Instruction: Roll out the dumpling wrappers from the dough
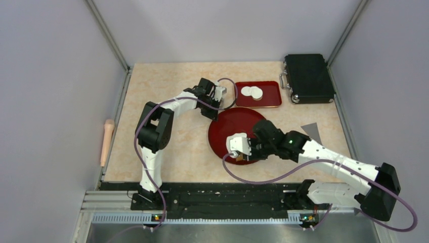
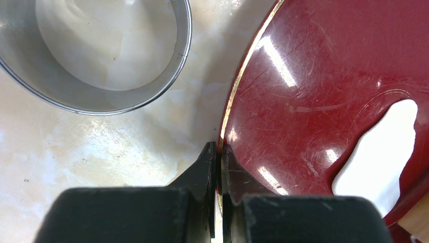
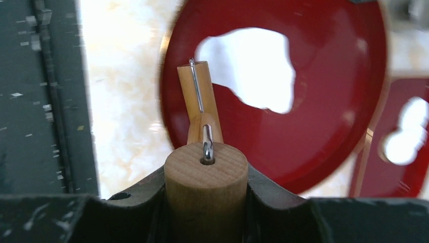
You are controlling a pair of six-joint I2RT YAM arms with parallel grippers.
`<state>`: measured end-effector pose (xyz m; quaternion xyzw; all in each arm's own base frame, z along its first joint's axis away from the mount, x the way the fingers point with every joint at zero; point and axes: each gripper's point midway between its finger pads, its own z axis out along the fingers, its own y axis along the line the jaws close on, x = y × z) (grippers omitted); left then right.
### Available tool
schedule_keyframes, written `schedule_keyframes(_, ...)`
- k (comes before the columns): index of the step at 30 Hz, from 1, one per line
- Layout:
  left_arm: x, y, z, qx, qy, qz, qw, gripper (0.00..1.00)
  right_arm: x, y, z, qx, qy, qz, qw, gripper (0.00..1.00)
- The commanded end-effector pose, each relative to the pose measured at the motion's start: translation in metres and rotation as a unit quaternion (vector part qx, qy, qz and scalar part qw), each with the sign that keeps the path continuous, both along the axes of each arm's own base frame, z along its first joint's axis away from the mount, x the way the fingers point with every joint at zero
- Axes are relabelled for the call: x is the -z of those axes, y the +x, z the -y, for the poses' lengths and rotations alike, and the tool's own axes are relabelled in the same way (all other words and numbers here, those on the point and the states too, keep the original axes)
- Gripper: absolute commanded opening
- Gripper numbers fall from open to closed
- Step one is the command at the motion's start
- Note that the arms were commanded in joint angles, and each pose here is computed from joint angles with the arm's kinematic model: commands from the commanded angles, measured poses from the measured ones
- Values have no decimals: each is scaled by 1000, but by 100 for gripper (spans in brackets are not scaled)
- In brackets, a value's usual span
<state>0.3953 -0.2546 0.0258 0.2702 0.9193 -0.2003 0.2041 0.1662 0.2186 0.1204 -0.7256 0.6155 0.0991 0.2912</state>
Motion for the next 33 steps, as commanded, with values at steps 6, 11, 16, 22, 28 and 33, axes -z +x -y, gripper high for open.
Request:
schedule_keyframes(6,28,-2,-18,-5,47,-9,999,0,-90,90,-12,140,134,190,962,0)
schedule_keyframes(11,27,-2,-18,-4,47,-8,999,0,-61,87,-26,132,125,142,973,0)
schedule_keyframes(16,27,-3,-18,-4,47,-10,999,0,-28,73,-34,112,97,106,983,0)
schedule_keyframes(22,27,-3,-17,-3,46,-9,999,0,12,64,-29,94,31,91,991,0)
schedule_keyframes(28,27,-3,-18,-4,46,-9,999,0,44,67,-18,98,-21,88,991,0)
schedule_keyframes(33,27,-3,-18,-3,46,-8,999,0,59,66,-14,93,-45,82,991,0)
